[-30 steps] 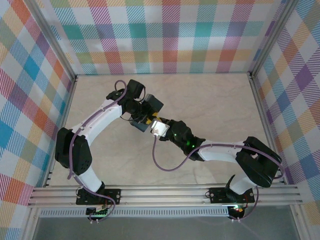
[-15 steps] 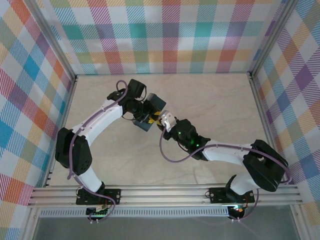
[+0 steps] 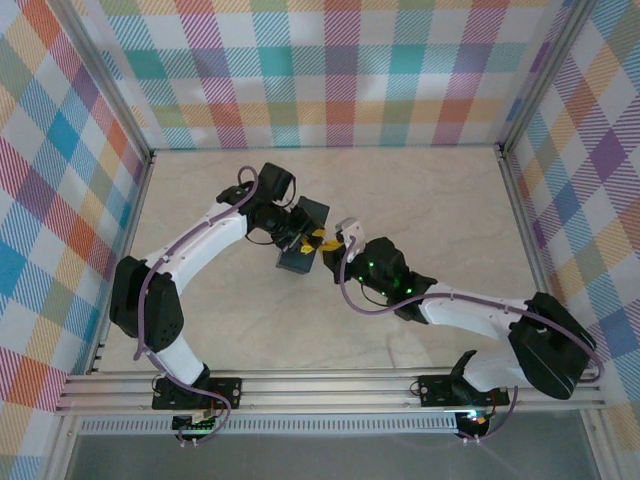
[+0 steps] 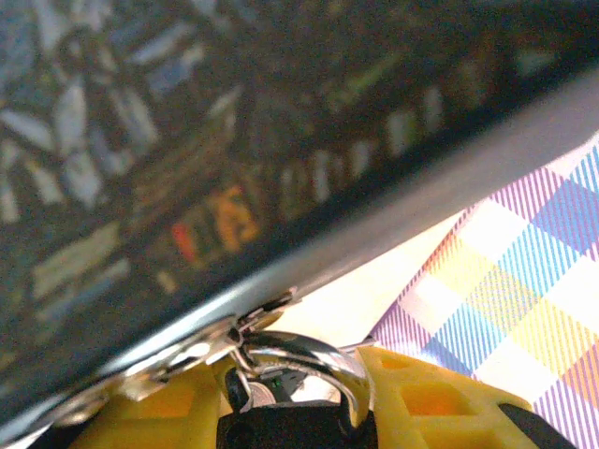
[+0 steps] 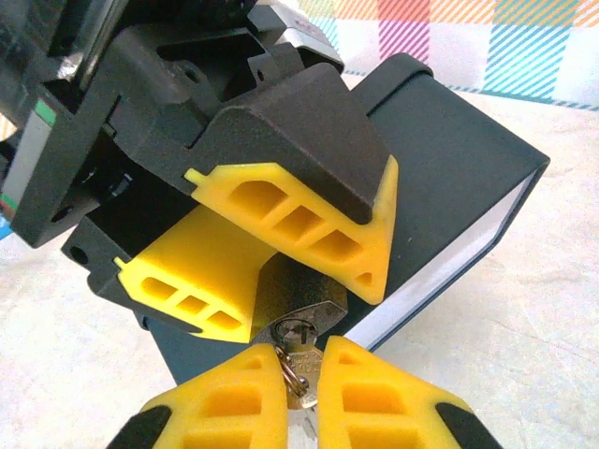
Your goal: Unlock a padlock with a key
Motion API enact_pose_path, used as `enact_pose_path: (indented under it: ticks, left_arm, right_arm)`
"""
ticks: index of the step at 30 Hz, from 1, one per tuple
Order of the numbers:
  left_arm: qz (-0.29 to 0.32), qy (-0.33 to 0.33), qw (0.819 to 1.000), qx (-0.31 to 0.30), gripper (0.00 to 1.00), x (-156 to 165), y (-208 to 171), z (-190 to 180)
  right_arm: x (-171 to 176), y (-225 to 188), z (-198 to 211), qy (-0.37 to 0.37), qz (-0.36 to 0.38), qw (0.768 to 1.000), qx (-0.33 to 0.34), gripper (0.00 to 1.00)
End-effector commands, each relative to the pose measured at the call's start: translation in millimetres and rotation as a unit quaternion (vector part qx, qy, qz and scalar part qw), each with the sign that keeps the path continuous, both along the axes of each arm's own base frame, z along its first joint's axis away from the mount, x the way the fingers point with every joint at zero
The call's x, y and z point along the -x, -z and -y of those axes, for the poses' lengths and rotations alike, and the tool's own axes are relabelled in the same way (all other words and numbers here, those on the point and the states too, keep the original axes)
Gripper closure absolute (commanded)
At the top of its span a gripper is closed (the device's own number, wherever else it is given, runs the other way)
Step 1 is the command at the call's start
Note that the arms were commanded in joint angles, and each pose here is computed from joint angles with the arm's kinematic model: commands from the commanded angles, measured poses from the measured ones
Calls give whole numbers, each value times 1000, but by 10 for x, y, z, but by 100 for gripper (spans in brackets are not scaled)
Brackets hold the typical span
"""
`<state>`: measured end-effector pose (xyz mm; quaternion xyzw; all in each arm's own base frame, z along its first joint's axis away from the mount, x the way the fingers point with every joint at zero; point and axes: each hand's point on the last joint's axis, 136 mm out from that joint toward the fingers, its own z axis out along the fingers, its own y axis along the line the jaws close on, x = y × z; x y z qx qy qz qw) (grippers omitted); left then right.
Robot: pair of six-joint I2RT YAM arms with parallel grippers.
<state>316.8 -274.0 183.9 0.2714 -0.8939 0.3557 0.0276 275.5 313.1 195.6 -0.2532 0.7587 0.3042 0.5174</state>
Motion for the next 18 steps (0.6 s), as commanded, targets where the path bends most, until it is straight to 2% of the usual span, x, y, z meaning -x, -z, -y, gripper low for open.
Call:
enact_pose_path:
  ticks: [1, 2, 4, 8, 11, 18]
  left_arm:
    - [38, -24, 999, -23, 93, -102, -99, -200]
    - [39, -23, 999, -24, 93, -106, -98, -202]
    - [39, -20, 999, -29, 93, -110, -74, -207]
    - [39, -20, 999, -30, 93, -121, -49, -203]
    - [41, -22, 999, -28, 93, -132, -57, -199]
    - [43, -23, 999, -22, 93, -150, -99, -177]
  right_arm:
    - [85, -150, 71, -39, -3, 999, 22, 85]
    - [97, -94, 94, -46, -9, 998, 41, 75]
    - [104, -43, 139, -56, -23, 997, 57, 64]
    - [-15, -96, 278, -36, -73, 997, 4, 50]
    - [-112, -104, 236, -34, -126, 991, -36, 47]
    - [-183, -107, -79, -78, -165, 977, -110, 44]
